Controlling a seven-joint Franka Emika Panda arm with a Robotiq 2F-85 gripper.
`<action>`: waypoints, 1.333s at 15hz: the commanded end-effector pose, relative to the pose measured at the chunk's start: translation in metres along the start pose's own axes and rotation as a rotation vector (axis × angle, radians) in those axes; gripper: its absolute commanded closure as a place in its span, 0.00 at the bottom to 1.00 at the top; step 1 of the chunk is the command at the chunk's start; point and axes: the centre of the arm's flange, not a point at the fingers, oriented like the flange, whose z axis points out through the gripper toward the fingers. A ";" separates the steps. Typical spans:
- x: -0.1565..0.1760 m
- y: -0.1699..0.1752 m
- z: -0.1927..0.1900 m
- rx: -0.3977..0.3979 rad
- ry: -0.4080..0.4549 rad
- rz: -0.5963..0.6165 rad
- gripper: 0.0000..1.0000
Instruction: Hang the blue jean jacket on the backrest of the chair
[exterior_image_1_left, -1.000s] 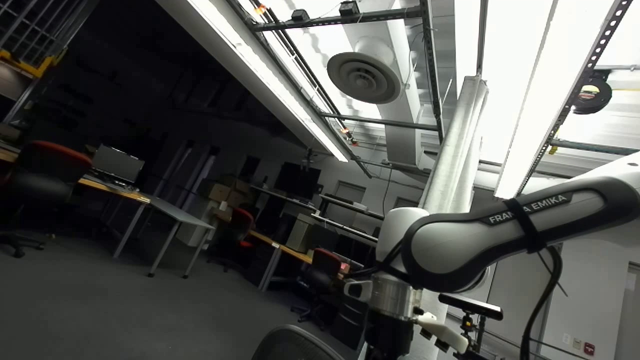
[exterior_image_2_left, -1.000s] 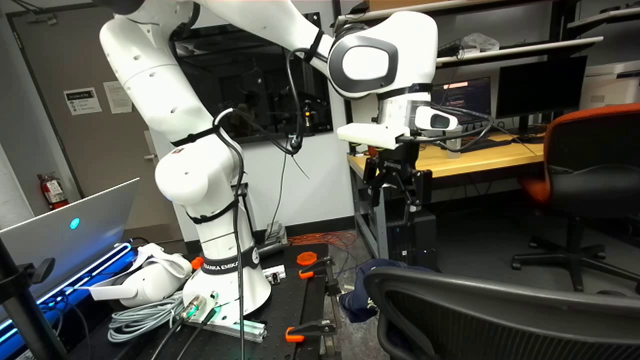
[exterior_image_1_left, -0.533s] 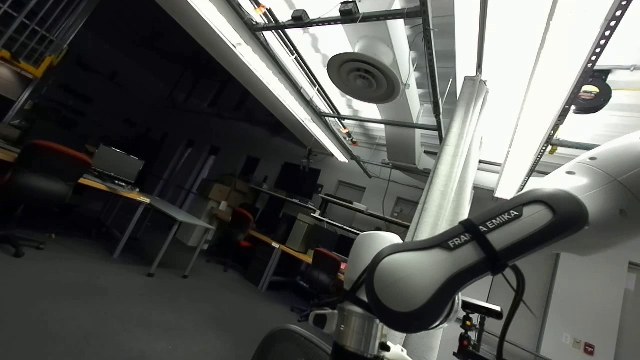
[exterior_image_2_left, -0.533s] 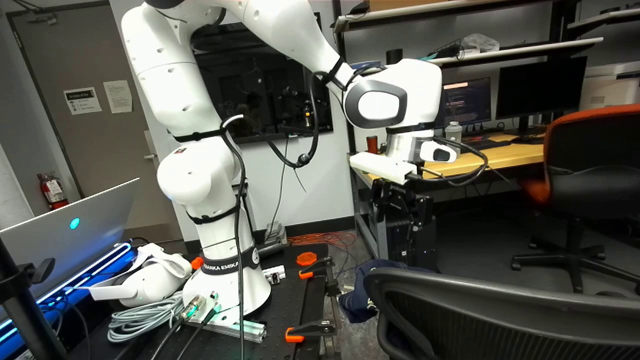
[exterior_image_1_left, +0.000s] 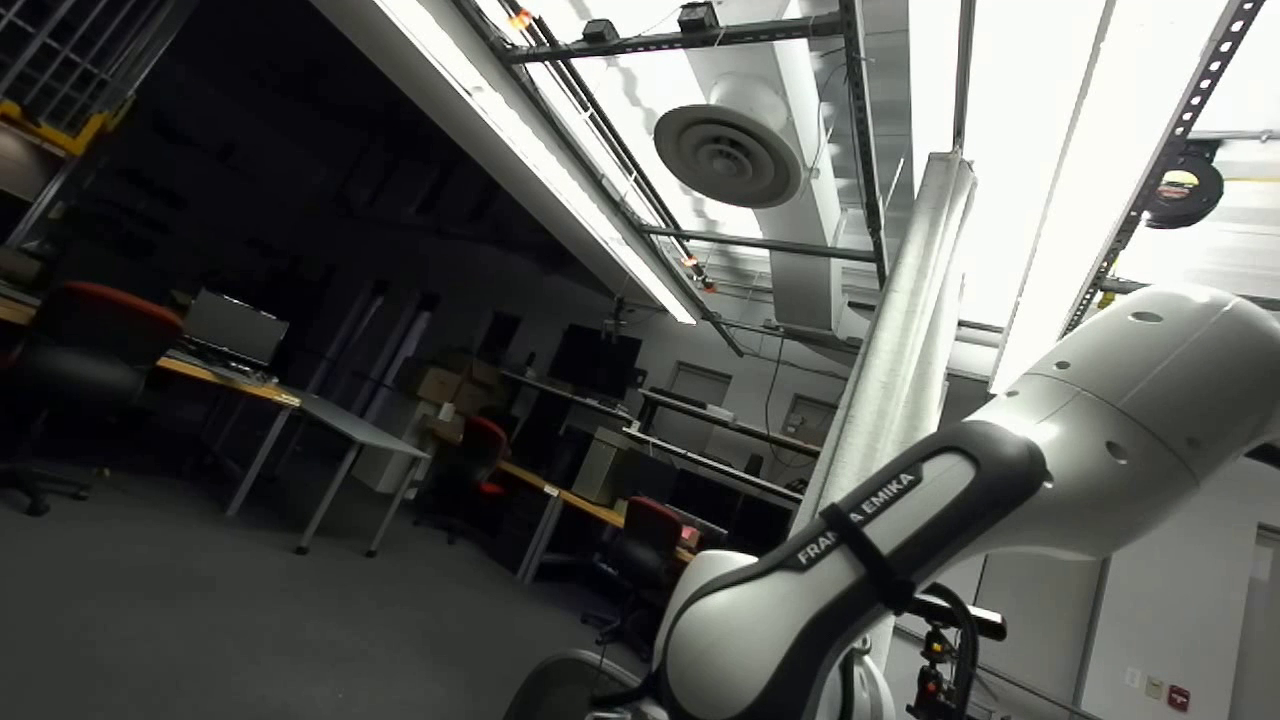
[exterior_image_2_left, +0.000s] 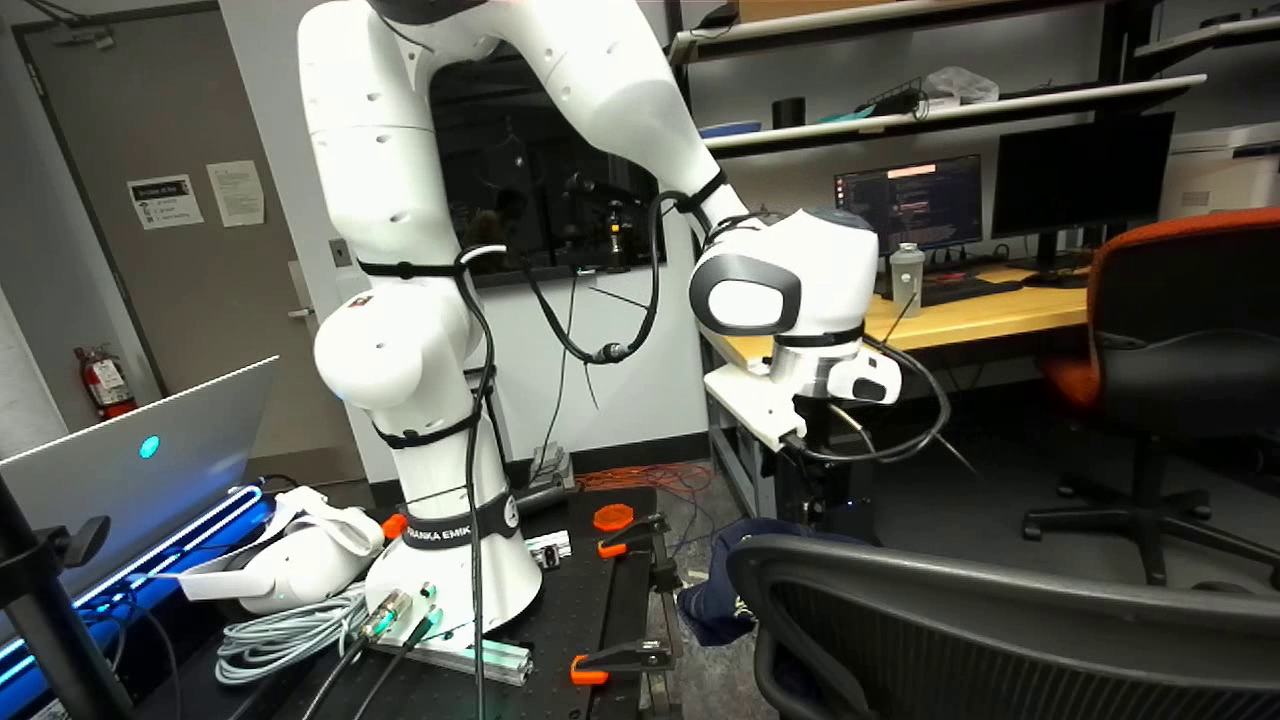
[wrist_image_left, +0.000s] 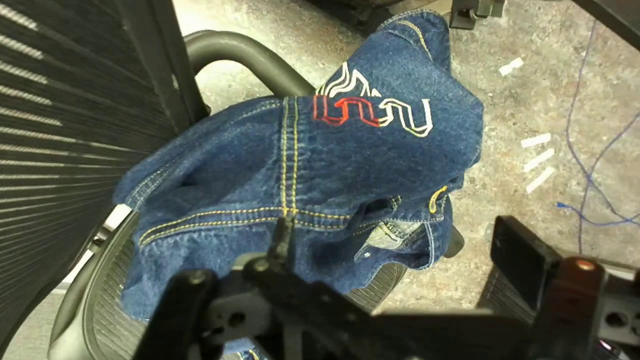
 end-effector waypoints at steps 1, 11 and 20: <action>0.006 0.001 0.032 0.024 0.033 0.114 0.00; -0.002 0.033 0.058 0.024 0.023 0.354 0.00; 0.030 0.059 0.068 0.026 0.084 0.354 0.36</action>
